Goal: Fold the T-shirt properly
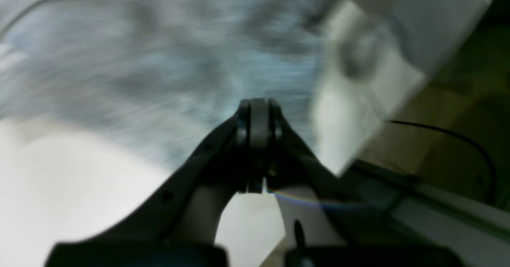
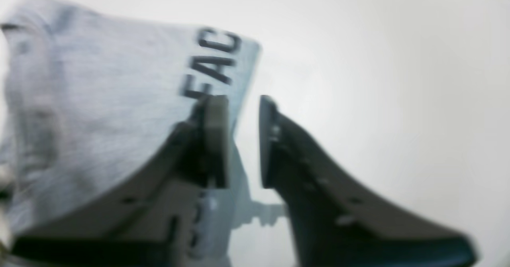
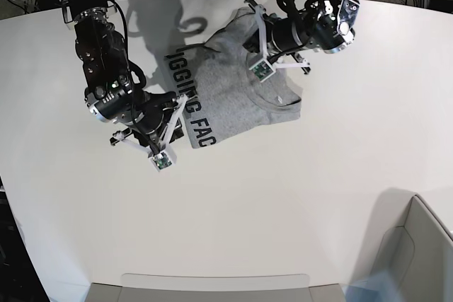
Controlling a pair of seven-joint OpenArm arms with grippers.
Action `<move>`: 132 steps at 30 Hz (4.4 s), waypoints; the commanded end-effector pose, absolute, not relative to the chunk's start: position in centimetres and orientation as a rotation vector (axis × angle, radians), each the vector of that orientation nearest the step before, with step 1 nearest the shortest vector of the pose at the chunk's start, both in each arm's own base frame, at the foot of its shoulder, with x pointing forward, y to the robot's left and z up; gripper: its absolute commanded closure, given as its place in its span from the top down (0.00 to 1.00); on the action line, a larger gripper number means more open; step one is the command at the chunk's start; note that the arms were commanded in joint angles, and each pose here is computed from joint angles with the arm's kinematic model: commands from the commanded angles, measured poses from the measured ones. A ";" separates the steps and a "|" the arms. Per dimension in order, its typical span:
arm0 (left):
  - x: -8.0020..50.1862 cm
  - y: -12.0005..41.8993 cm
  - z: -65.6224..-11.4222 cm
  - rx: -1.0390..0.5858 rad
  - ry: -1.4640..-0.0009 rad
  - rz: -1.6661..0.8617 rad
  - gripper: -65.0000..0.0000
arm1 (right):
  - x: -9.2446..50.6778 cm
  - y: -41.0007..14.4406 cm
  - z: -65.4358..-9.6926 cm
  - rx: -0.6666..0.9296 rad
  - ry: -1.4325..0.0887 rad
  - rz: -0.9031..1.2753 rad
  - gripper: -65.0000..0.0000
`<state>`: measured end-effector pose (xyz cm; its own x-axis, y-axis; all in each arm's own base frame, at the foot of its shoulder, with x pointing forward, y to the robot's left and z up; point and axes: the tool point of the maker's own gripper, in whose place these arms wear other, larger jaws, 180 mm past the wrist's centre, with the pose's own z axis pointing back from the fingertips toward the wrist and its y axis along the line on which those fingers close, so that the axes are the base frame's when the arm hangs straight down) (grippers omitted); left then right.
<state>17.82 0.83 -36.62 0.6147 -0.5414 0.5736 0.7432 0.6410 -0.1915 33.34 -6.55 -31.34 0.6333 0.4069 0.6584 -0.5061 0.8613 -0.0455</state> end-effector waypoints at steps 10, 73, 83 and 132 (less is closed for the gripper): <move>18.9 -2.6 -39.2 -0.496 -0.435 -0.864 0.00 | 35.0 -4.0 -35.8 0.143 -0.610 0.671 0.00; 23.3 22.3 -52.8 -0.241 -0.443 -0.172 0.00 | 22.7 -17.1 -35.2 0.037 -0.527 0.288 0.00; 27.1 32.1 -48.8 -0.125 -0.443 -0.290 0.00 | 22.8 -16.5 -35.1 0.057 -0.534 0.277 0.00; 7.1 34.2 -37.3 0.084 -0.992 0.257 0.00 | 9.1 -17.5 -34.6 0.102 -0.963 -0.173 0.00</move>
